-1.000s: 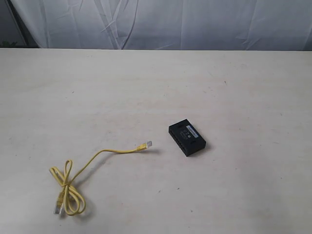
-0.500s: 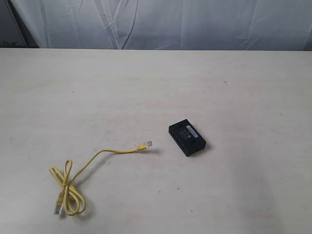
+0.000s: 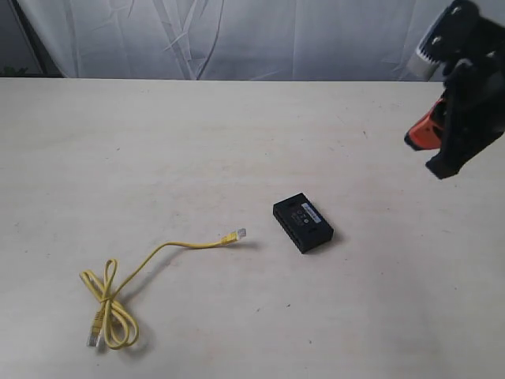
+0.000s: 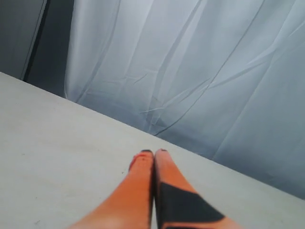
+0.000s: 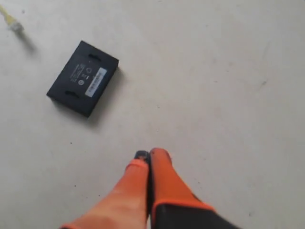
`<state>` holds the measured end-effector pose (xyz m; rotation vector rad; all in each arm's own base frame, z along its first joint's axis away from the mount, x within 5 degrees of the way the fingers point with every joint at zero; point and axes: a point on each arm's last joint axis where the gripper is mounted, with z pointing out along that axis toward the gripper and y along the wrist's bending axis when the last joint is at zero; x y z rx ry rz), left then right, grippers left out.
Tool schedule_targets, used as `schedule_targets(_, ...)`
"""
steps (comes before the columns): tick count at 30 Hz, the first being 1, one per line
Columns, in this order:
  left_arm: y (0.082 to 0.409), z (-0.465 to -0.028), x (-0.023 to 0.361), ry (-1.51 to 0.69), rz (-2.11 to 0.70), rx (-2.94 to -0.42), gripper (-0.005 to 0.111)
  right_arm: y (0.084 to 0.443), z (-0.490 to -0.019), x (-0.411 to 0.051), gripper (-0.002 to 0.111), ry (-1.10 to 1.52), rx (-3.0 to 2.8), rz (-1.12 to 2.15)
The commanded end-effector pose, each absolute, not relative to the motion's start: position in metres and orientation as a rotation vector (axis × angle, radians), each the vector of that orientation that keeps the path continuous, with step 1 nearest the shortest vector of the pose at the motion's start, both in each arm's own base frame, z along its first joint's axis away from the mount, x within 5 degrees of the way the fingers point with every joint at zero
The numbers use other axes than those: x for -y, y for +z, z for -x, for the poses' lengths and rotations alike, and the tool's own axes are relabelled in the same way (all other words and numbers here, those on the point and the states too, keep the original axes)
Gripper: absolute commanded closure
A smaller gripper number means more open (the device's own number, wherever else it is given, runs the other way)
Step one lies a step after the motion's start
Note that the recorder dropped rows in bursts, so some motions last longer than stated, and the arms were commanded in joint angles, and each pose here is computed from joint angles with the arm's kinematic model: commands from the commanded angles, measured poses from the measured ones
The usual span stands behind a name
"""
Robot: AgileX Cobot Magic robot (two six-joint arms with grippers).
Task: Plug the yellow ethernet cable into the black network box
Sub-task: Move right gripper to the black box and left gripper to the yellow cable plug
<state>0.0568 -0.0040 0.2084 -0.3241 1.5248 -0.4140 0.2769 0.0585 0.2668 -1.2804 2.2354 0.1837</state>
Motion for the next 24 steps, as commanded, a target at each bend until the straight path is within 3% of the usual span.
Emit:
schedule_targets(1, 0.211, -0.056, 0.002, -0.452, 0.375, -1.473, 0.106, 0.24, -0.296, -0.074, 0.109, 0.19, -2.189, 1.463)
schedule_targets(12, 0.207, -0.056, 0.007, -0.555, 0.424, -1.542, 0.106, 0.197, -0.332, -0.099, 0.109, 0.228, -2.116, 1.823)
schedule_targets(20, 0.249, -0.064, 0.01, -0.545, 0.386, -1.594, 0.106, 0.168, -0.338, -0.111, 0.109, 0.3, -2.085, 1.924)
schedule_targets(24, 0.272, -0.079, 0.016, -0.455, 0.241, -1.753, 0.106, 0.152, -0.345, -0.12, 0.109, 0.253, -2.072, 1.915)
